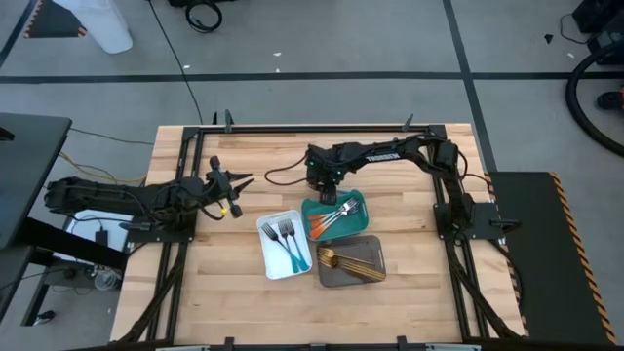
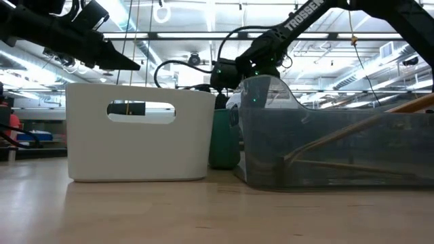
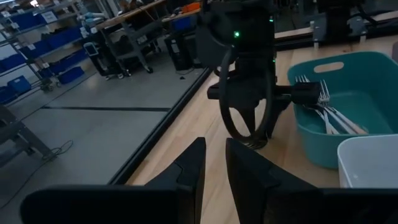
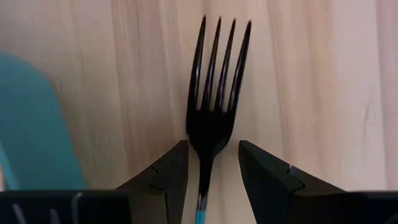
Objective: Sort silverware by color (type)
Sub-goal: Put the blue fork into the white bin
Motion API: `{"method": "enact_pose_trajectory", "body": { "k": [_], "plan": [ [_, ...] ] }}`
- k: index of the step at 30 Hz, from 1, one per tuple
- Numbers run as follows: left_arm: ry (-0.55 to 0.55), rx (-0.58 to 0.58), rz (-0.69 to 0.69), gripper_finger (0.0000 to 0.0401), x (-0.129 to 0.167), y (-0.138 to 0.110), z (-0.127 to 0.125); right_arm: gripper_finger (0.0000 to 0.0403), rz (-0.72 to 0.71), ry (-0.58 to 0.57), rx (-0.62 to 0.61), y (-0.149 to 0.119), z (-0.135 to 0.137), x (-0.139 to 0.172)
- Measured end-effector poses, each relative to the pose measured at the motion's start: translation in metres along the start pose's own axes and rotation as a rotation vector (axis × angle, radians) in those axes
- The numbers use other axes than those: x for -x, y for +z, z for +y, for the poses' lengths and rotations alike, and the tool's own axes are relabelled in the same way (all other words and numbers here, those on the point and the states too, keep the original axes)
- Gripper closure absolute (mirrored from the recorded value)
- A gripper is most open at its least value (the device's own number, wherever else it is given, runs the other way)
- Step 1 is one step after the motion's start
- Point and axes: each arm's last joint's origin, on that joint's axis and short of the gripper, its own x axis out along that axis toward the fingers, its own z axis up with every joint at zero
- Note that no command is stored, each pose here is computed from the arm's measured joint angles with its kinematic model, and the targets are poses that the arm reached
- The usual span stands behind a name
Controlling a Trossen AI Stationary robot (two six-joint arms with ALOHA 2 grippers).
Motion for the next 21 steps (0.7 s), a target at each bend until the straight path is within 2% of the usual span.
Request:
{"method": "enact_pose_trajectory", "body": {
  "k": [10, 14, 21],
  "plan": [
    [-0.002, 0.002, 0.000, 0.0330, 0.0001, 0.0000, -0.0003, 0.0258, 0.028, 0.026, -0.017, -0.0052, -0.0018, -0.0004],
    [-0.003, 0.002, 0.000, 0.0330, 0.0001, 0.0000, -0.0003, 0.0281, 0.050, 0.027, -0.017, -0.0071, -0.0009, -0.0002],
    [-0.003, 0.001, 0.002, 0.0330, 0.0001, -0.0003, -0.0004, 0.0328, 0.083, -0.040, -0.020, -0.0090, -0.0006, 0.0002]
  ]
}}
